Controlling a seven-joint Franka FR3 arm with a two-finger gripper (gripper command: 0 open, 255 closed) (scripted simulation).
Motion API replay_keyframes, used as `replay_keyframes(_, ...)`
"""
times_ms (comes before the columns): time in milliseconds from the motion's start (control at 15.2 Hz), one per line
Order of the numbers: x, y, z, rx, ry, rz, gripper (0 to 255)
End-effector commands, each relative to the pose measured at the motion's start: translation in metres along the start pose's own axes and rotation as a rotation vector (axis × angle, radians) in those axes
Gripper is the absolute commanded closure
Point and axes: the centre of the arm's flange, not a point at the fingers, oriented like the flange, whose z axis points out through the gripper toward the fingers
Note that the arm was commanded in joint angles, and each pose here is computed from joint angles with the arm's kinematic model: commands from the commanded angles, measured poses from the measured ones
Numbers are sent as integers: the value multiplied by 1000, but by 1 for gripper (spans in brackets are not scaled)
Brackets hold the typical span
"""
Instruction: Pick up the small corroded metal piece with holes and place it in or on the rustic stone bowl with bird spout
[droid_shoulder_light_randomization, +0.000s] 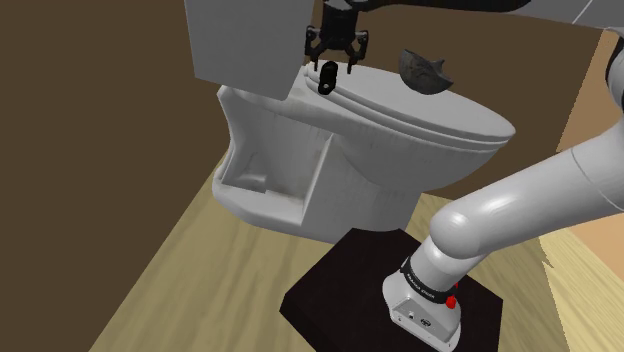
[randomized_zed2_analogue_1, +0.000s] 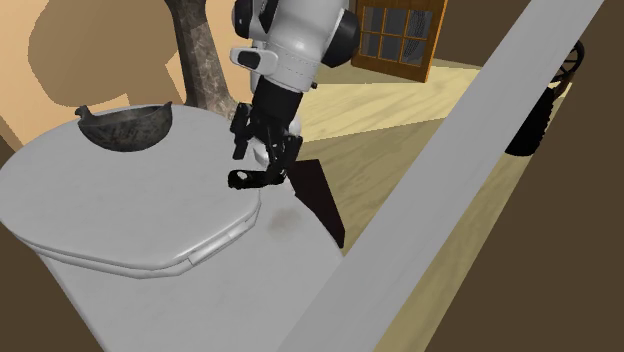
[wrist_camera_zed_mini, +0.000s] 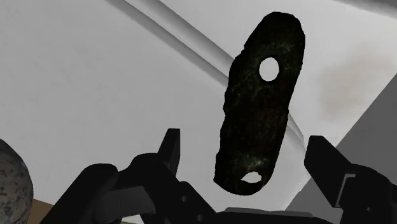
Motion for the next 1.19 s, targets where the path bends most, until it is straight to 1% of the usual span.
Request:
replay_keyframes(0, 8, 6, -17, 58, 72, 55, 0)
replay_keyframes(528, 11, 4, 23, 58, 72, 55, 0)
replay_keyframes(990, 11, 4, 23, 58, 72, 55, 0)
replay_keyframes(1056, 11, 3, 23, 58, 72, 55, 255)
replay_keyframes(1122, 11, 3, 23, 58, 72, 55, 255)
